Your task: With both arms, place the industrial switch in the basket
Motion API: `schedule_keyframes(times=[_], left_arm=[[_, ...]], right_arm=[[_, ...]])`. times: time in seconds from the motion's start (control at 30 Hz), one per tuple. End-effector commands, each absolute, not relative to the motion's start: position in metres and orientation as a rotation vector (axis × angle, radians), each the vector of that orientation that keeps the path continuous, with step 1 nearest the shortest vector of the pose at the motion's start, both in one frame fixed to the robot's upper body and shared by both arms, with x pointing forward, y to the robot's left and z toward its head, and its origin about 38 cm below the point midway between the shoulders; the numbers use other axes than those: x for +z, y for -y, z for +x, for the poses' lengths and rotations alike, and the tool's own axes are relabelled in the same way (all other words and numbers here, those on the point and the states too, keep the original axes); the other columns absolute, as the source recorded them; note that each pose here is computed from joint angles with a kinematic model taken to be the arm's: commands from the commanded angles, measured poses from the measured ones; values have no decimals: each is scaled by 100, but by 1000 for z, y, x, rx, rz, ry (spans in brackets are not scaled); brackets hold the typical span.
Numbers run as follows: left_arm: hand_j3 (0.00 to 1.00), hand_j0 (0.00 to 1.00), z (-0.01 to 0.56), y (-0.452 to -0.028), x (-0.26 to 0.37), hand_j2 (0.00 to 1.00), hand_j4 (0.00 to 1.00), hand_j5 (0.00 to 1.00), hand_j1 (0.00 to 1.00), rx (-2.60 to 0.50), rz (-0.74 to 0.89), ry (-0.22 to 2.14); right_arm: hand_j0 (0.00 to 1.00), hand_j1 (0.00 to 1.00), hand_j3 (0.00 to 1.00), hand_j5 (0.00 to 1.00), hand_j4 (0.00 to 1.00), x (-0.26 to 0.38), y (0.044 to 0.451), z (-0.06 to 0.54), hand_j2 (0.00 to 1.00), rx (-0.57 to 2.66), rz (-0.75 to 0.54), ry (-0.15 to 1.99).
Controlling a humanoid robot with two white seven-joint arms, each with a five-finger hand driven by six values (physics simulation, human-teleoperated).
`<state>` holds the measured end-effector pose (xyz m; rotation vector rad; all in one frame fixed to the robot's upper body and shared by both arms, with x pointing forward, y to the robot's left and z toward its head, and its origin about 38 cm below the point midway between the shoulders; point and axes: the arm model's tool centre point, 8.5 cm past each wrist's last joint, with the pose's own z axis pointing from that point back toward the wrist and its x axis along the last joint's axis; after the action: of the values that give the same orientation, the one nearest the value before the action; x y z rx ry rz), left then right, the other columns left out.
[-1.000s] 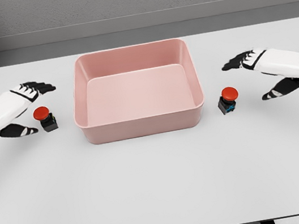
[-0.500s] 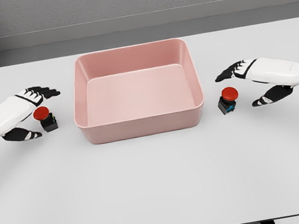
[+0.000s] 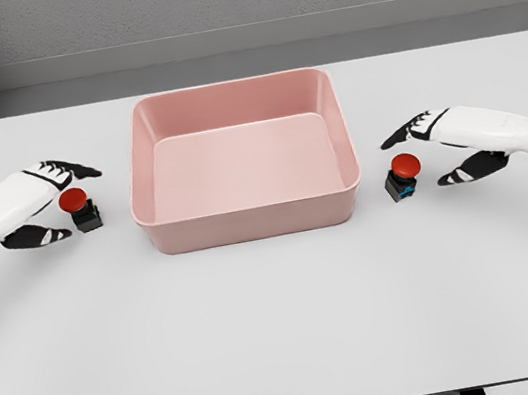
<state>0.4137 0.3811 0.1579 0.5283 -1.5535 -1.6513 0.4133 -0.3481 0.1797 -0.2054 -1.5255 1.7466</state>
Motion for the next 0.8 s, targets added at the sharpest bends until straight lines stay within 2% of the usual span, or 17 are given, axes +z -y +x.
schedule_keyframes(times=[0.0, 0.13, 0.27, 0.4, 0.6, 0.73, 0.77], left_arm=[[88, 88, 414, -385, 155, 88, 88, 88, 88, -1641, 526, 1540], [88, 88, 421, -381, 152, 88, 88, 88, 88, -1651, 519, 1530], [88, 88, 422, -379, 151, 88, 88, 88, 88, -1651, 512, 1530], [88, 88, 423, -373, 148, 88, 88, 88, 88, -1646, 499, 1543], [77, 77, 422, -373, 146, 77, 77, 77, 77, -1656, 490, 1528], [76, 76, 421, -378, 148, 76, 76, 76, 76, -1656, 497, 1521], [76, 76, 421, -378, 148, 76, 76, 76, 76, -1655, 500, 1521]], right_arm=[[87, 87, 87, 87, 87, 177, 354, 416, 87, 1726, -213, 1514], [87, 87, 87, 87, 87, 172, 361, 417, 87, 1713, -223, 1491], [87, 87, 87, 87, 87, 163, 340, 421, 87, 1709, -178, 1524], [87, 87, 87, 87, 87, 163, 335, 422, 87, 1709, -169, 1533], [87, 87, 87, 87, 87, 158, 333, 420, 87, 1719, -157, 1522], [86, 86, 86, 86, 86, 155, 326, 421, 86, 1718, -142, 1531], [83, 83, 83, 83, 83, 154, 326, 421, 83, 1720, -141, 1530]])
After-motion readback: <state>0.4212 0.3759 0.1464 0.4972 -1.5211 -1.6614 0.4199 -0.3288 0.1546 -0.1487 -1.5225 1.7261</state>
